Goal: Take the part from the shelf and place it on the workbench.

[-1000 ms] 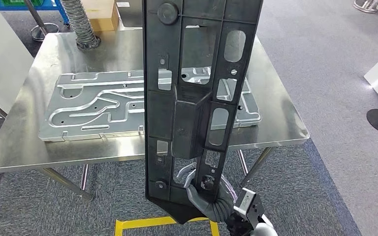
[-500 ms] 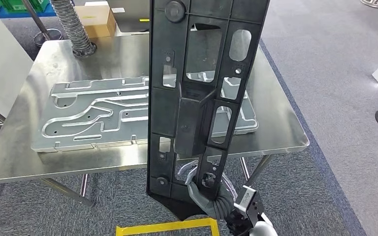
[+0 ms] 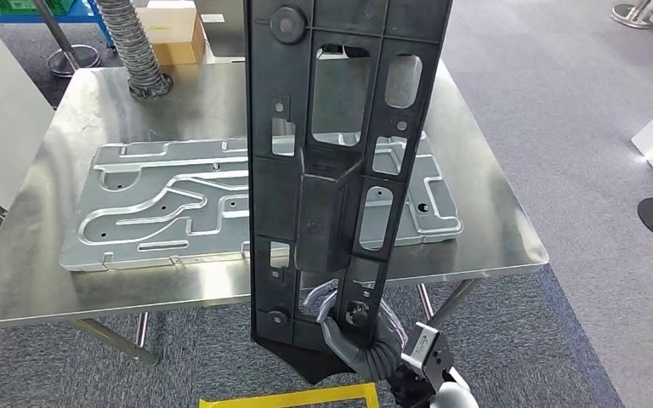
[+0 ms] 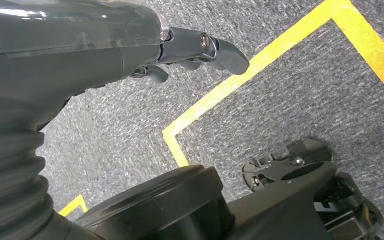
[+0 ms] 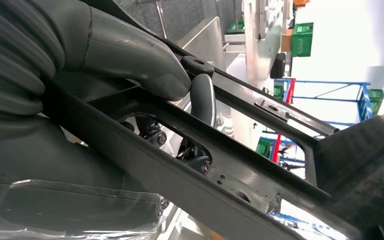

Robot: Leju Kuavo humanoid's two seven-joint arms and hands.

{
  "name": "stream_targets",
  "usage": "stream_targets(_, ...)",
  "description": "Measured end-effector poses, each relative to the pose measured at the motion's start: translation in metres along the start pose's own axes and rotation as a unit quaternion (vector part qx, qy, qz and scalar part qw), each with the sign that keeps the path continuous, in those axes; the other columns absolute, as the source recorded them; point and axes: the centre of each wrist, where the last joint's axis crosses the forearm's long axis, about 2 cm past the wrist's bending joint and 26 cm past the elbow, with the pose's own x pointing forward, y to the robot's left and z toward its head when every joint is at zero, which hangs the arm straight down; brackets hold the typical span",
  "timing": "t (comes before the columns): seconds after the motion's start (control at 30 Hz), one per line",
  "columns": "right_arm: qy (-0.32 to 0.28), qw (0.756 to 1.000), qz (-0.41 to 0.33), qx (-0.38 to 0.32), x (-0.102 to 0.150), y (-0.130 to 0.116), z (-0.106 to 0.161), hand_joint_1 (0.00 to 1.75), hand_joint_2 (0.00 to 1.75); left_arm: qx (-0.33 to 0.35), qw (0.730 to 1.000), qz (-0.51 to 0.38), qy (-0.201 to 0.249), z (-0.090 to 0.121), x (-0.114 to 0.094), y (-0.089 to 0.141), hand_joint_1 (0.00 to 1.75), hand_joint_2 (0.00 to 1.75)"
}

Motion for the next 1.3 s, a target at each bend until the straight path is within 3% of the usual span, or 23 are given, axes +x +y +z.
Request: stream_targets(1.3,0.005,1.0,0.0,-0.005,-0.0021,0.0028,0.0062,1.75,1.75,-0.001,1.0,0.007,0.004,0.0013,-0.0049,-0.0052,0.0,1.75)
